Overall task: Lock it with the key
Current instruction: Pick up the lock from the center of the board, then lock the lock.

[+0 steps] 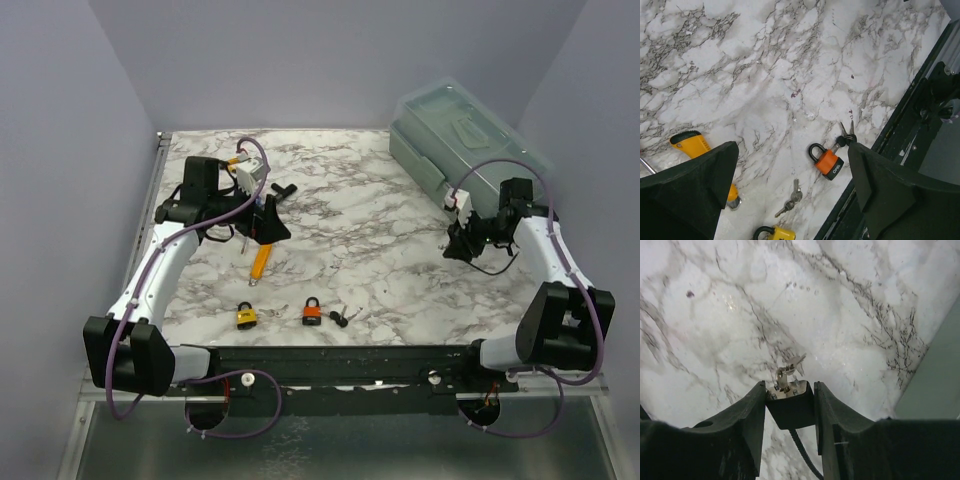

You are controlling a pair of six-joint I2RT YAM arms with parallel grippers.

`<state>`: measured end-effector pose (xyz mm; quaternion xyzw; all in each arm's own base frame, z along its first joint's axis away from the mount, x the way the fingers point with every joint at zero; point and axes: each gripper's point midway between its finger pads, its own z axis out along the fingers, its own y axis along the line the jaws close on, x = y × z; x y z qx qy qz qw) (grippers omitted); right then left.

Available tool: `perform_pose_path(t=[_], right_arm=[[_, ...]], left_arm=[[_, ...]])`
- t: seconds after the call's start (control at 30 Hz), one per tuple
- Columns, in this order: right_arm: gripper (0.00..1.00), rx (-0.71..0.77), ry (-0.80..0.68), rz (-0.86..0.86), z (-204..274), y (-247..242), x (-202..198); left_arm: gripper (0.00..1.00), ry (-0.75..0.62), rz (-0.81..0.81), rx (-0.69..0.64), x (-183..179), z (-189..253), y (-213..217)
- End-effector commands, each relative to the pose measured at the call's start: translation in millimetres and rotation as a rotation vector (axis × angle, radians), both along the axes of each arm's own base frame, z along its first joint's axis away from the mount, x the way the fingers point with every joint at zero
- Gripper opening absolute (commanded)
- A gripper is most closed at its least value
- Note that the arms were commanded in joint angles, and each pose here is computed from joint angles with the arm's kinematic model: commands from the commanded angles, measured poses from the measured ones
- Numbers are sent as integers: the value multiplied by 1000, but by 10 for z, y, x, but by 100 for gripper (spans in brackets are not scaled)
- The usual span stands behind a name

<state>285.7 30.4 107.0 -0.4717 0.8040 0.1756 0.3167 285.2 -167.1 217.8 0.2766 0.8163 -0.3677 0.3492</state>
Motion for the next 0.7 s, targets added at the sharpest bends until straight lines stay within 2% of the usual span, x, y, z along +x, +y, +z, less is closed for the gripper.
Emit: perform_pose_path(t=[0.0, 0.13, 0.33, 0.67], right_arm=[[0, 282, 159, -147, 328, 325, 38], [0, 454, 193, -279, 689, 458, 278], [0, 636, 126, -444, 1296, 480, 726], [0, 871, 90, -656, 2037, 436, 1056]], left_arm=[[99, -44, 29, -9, 112, 176, -1], [99, -65, 50, -57, 165, 309, -82], [99, -124, 15, -102, 193, 468, -431], [97, -152, -90, -244, 200, 946, -1455]])
